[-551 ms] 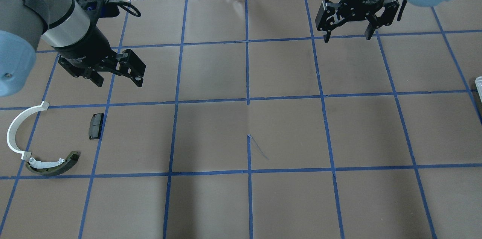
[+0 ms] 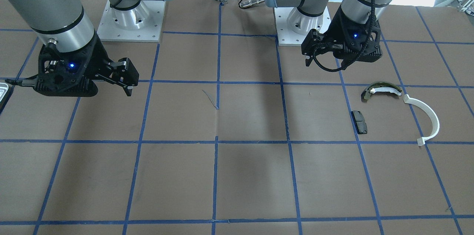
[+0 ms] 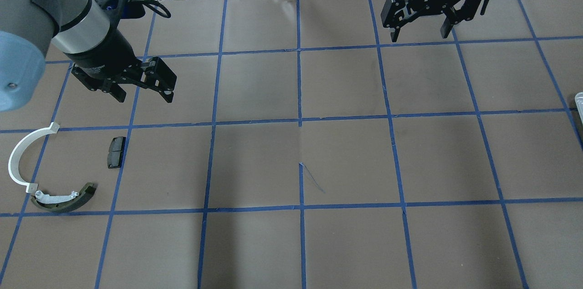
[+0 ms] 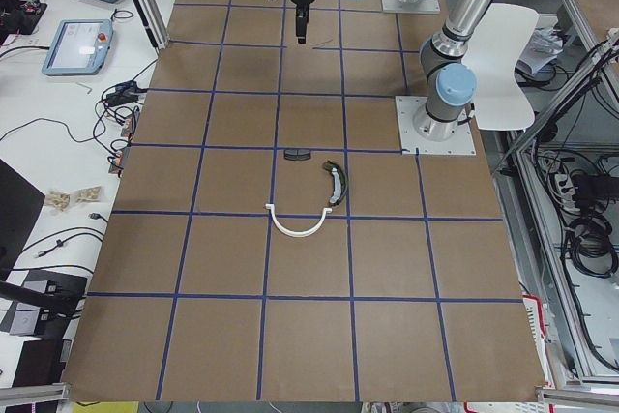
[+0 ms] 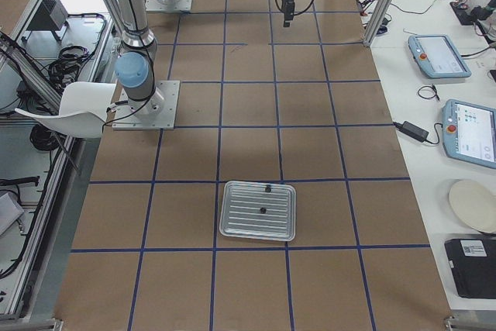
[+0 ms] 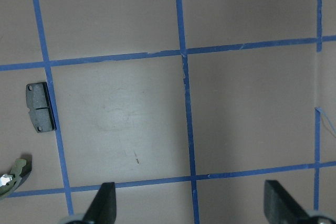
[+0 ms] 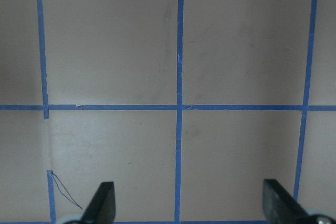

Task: Place bearing gear from tray to pile

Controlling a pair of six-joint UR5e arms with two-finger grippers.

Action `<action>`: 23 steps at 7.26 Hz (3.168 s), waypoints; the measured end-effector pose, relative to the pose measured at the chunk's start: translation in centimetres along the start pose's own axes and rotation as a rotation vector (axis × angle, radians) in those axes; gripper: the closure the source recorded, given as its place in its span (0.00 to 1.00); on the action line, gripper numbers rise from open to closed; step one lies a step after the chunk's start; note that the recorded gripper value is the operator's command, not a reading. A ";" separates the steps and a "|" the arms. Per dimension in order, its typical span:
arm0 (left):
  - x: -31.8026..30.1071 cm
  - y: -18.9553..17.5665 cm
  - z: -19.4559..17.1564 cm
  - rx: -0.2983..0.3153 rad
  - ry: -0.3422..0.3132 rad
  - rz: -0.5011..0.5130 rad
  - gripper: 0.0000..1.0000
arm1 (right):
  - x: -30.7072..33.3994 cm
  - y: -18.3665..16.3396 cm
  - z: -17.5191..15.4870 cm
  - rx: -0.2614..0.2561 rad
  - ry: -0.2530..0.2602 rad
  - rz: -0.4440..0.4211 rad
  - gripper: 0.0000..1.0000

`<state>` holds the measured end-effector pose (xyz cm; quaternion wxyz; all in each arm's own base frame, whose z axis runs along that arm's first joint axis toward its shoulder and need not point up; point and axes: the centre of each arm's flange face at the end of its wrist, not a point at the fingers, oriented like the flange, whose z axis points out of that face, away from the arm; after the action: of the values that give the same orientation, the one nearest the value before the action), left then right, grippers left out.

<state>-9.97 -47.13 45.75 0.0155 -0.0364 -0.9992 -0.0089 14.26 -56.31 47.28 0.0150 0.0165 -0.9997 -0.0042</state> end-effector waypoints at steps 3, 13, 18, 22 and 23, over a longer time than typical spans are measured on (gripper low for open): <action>-0.2 -1.1 0.3 -0.005 0.003 -0.001 0.00 | 8.4 -1.0 1.1 -0.030 0.007 -0.065 0.00; -0.1 -1.3 0.3 -0.008 0.005 0.000 0.00 | 60.5 8.8 23.1 -0.039 -0.028 -0.314 0.00; 0.0 -1.3 0.2 -0.004 0.010 0.001 0.00 | 59.7 10.4 30.4 -0.039 -0.031 -0.182 0.22; 0.0 -1.2 0.4 -0.009 0.010 0.001 0.00 | 59.8 10.1 30.7 -0.020 -0.028 -0.162 0.26; -0.1 -1.2 0.4 -0.009 0.009 0.001 0.00 | 59.9 10.0 30.9 -0.013 -0.024 -0.160 0.33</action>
<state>-10.01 -48.31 45.35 0.0199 -0.0367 -0.9990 -0.0137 -46.83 -48.09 18.24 0.0027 0.0964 -0.9953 -0.0119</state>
